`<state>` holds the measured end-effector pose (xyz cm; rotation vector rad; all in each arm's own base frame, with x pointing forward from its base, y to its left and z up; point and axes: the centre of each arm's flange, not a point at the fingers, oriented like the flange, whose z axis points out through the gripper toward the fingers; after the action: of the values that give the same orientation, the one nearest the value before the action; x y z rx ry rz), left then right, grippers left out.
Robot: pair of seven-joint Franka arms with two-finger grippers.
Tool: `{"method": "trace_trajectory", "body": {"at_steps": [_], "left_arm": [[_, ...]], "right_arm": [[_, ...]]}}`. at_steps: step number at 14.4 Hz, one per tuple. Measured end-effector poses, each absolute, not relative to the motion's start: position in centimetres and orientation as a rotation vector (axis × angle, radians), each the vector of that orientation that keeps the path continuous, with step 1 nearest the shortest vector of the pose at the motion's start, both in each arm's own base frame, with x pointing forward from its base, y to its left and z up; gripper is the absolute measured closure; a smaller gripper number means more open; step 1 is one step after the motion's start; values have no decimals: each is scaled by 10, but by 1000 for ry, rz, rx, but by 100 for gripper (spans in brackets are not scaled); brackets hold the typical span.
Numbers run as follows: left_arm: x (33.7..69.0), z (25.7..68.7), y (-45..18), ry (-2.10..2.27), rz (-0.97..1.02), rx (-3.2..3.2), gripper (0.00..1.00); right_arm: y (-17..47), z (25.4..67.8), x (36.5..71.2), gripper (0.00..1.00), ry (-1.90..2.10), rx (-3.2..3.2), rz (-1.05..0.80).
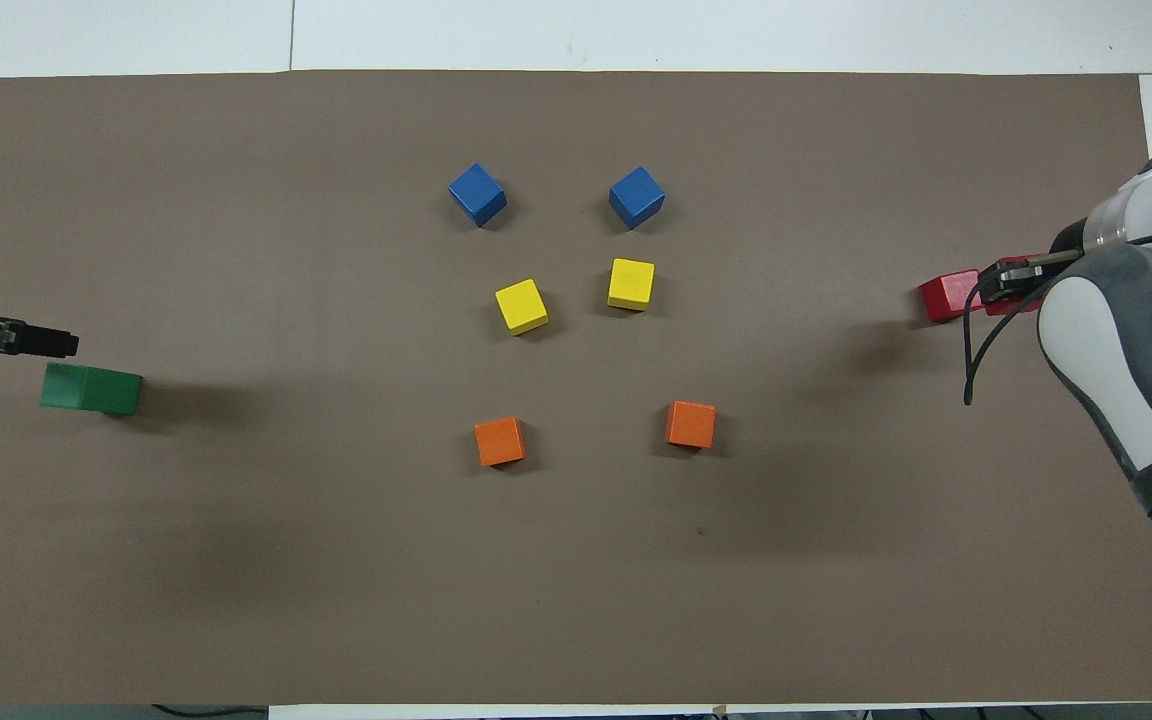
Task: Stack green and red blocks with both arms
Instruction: 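Retract the left gripper while the right gripper sets red on red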
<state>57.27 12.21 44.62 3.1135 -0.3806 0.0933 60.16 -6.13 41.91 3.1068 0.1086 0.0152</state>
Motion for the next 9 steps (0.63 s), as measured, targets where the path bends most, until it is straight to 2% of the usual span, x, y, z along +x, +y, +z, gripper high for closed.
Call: {"method": "trace_trajectory", "body": {"at_steps": [5, 9], "left_arm": [[580, 498, 113, -356, 193, 3128, 0], [575, 540, 72, -82, 169, 3127, 0]], "right_arm": [[-61, 403, 599, 45, 115, 3103, 59], [-61, 389, 596, 45, 117, 3100, 90]]}}
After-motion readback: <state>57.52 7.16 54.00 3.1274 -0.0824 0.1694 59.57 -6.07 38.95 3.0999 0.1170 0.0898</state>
